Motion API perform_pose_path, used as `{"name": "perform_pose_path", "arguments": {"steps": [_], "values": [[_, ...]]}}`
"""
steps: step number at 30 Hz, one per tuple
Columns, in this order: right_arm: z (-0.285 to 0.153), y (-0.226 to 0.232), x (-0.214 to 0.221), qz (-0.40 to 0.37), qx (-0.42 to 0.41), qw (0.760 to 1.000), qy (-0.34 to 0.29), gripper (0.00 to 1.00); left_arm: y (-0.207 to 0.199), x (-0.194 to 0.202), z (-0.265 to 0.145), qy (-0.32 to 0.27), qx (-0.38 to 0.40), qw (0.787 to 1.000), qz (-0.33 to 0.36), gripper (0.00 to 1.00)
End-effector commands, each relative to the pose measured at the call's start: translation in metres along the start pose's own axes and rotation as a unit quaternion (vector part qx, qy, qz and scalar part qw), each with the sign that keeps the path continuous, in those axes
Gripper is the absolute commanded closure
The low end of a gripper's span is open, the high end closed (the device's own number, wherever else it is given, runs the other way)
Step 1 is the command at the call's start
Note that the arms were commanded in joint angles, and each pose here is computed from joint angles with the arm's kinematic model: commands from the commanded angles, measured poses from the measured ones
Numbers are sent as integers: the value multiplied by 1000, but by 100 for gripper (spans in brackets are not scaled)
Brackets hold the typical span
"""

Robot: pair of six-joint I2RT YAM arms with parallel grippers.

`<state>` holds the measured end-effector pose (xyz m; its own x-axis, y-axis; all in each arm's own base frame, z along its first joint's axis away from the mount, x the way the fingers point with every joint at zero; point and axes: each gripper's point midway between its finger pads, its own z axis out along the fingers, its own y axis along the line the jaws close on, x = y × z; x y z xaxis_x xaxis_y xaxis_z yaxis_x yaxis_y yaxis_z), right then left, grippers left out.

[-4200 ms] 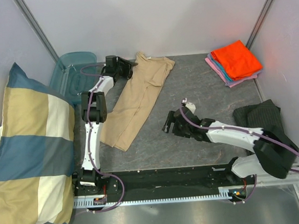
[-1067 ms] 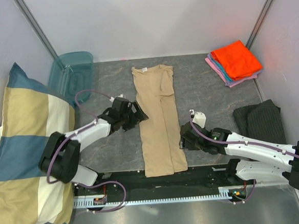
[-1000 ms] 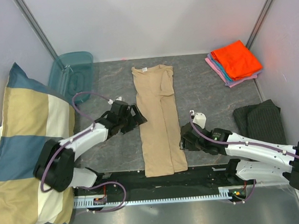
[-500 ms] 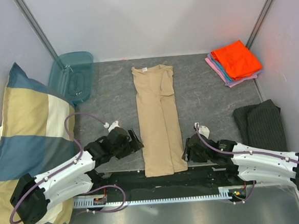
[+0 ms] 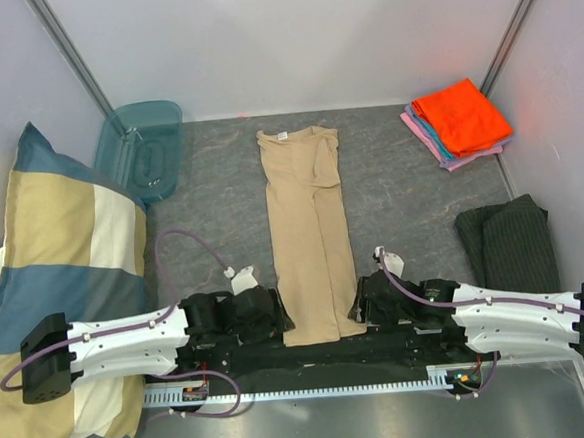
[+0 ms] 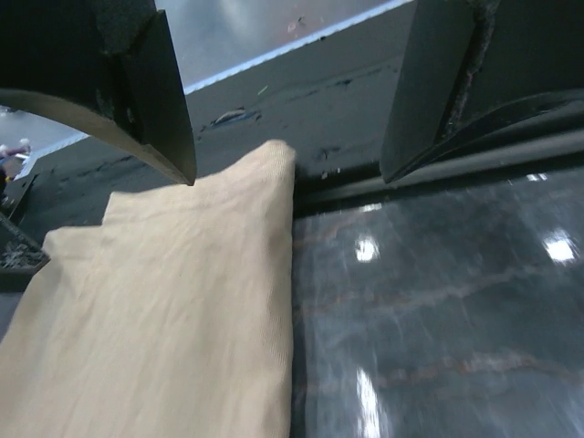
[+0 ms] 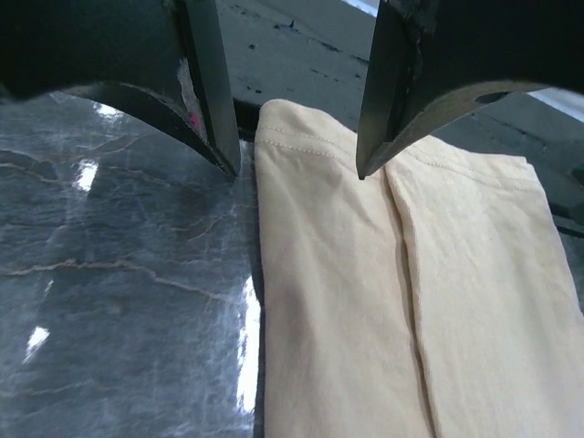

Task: Fold and stack the t-shirts
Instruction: Grab the bottom of the folded rectangular tshirt with both arms

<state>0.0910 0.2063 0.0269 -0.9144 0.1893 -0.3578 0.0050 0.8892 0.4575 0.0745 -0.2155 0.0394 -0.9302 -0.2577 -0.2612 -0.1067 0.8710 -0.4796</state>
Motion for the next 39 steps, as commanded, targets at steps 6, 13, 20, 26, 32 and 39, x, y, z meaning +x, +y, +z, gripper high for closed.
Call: {"name": "perform_pose_path", "arguments": {"steps": [6, 13, 20, 26, 32, 39], "values": [[-7, 3, 14, 13, 7, 1000, 9, 38, 12, 16, 12, -16, -42, 998, -38, 22], [-7, 2, 24, 9, 11, 1000, 16, 38, -2, 6, 22, -44, -23, 998, -43, 27], [-7, 2, 26, 5, 14, 1000, 14, 38, -9, 13, 34, -33, -22, 998, -40, 58], [-6, -2, 27, 7, 17, 1000, 12, 38, -10, 14, 36, -31, -20, 998, -42, 71], [-6, -1, 26, 10, 12, 1000, 11, 41, -10, 13, 32, -31, -11, 998, -55, 76], [-4, -1, 27, 9, 10, 1000, 10, 74, -3, 14, 30, -29, -6, 998, -63, 91]]}}
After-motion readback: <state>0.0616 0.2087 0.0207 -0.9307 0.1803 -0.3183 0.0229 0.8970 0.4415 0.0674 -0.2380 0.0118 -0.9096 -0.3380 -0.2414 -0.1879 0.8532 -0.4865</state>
